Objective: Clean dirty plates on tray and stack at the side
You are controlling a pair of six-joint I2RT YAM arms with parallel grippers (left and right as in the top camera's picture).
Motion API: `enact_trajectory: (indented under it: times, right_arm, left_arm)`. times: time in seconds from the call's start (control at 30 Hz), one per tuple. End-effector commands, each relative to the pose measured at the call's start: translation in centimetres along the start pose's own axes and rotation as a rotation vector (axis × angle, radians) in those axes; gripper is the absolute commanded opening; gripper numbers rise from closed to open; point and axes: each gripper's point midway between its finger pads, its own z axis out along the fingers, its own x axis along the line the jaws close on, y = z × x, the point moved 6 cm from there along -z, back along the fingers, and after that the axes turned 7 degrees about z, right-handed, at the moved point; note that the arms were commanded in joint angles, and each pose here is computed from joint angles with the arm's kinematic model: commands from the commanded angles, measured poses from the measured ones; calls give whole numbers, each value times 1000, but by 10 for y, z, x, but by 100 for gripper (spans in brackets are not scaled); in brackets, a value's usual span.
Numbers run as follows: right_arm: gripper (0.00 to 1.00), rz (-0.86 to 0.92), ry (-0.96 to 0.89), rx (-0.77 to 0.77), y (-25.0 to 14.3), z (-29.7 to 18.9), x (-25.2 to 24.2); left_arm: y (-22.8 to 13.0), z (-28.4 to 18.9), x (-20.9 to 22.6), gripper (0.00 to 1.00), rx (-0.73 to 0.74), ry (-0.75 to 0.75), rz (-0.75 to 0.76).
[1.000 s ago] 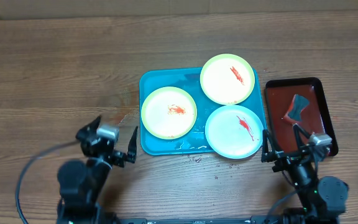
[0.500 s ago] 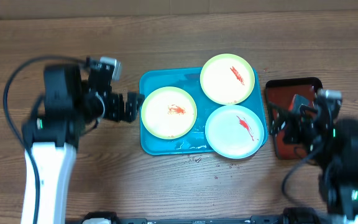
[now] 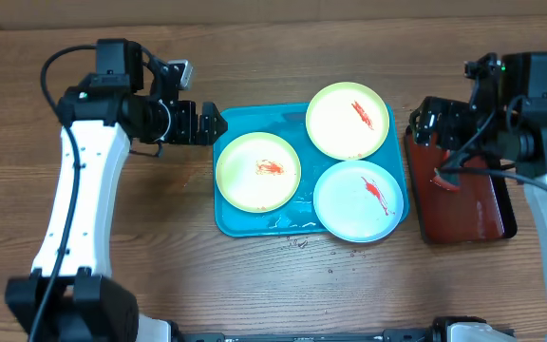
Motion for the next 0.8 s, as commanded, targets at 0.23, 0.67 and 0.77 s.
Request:
enact_trajectory:
  times: [0.23,0.67,0.77]
  right_arm:
    - [81,361,-131,-23,21,5,-56]
    - [59,476,-258,181,21,70,-138]
    - [59,485,-266,216,19,81,-142]
  left_arm:
    - [0,17,10,84,48,228,-249]
    - [-16,67,-3,73,185,355,-363]
    - [-23,89,0,56,254,362,-384]
